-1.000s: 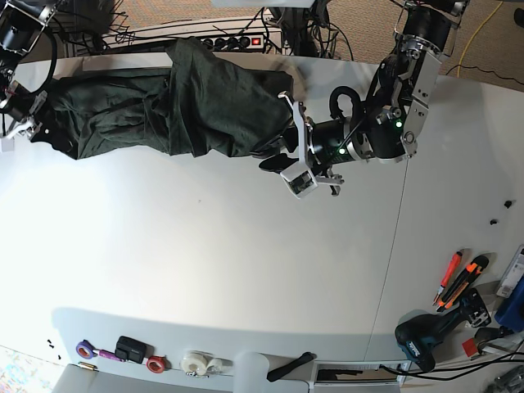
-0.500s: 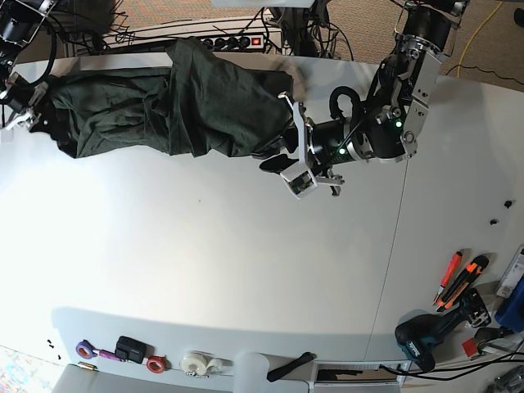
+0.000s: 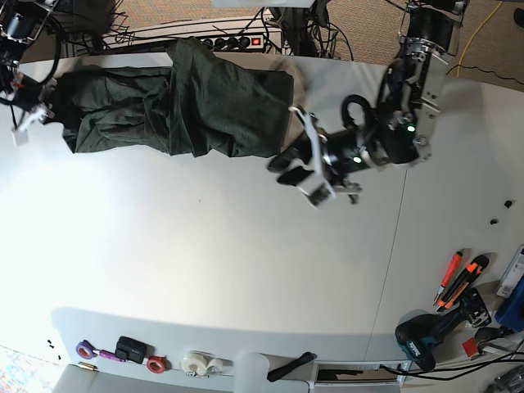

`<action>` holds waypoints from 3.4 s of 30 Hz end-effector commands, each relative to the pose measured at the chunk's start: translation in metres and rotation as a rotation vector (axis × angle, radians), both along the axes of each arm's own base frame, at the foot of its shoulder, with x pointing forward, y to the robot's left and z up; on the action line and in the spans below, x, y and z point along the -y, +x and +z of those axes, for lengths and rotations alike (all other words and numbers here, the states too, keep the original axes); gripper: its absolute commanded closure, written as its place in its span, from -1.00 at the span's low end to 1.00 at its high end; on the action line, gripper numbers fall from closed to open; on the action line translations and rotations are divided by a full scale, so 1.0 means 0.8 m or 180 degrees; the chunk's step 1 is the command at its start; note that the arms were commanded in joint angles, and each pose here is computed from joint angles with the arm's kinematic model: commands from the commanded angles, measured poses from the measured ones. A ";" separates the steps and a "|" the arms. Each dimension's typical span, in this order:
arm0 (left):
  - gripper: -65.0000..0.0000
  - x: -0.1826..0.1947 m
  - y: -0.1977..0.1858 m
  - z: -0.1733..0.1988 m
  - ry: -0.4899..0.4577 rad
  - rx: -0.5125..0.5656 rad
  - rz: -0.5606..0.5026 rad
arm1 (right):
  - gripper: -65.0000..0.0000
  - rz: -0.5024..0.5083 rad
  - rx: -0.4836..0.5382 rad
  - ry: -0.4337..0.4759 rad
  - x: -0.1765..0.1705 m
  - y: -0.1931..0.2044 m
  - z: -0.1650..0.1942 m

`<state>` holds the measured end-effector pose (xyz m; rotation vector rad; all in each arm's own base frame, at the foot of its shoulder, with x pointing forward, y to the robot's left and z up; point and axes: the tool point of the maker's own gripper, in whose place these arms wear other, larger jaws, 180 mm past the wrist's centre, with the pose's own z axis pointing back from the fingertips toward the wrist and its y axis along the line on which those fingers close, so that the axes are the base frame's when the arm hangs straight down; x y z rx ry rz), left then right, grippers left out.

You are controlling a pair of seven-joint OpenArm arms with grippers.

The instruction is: Layout the t-shirt on the table in an organized manner, then fold the t-shirt properly

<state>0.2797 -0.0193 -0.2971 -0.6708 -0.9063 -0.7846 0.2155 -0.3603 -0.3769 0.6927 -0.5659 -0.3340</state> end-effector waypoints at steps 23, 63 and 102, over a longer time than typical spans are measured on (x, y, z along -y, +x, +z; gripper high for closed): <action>0.54 -0.053 0.001 -0.007 -0.0086 -0.0081 0.0437 | 1.00 0.1088 0.1695 -0.0034 -0.265 -0.006 0.137; 0.54 -0.054 0.000 -0.008 -0.0072 -0.0085 0.0435 | 1.00 0.2125 0.1726 -0.1026 -0.446 0.022 0.084; 0.54 -0.054 0.000 -0.008 -0.0075 -0.0081 0.0436 | 1.00 0.1110 0.0890 -0.2180 -0.291 0.038 0.052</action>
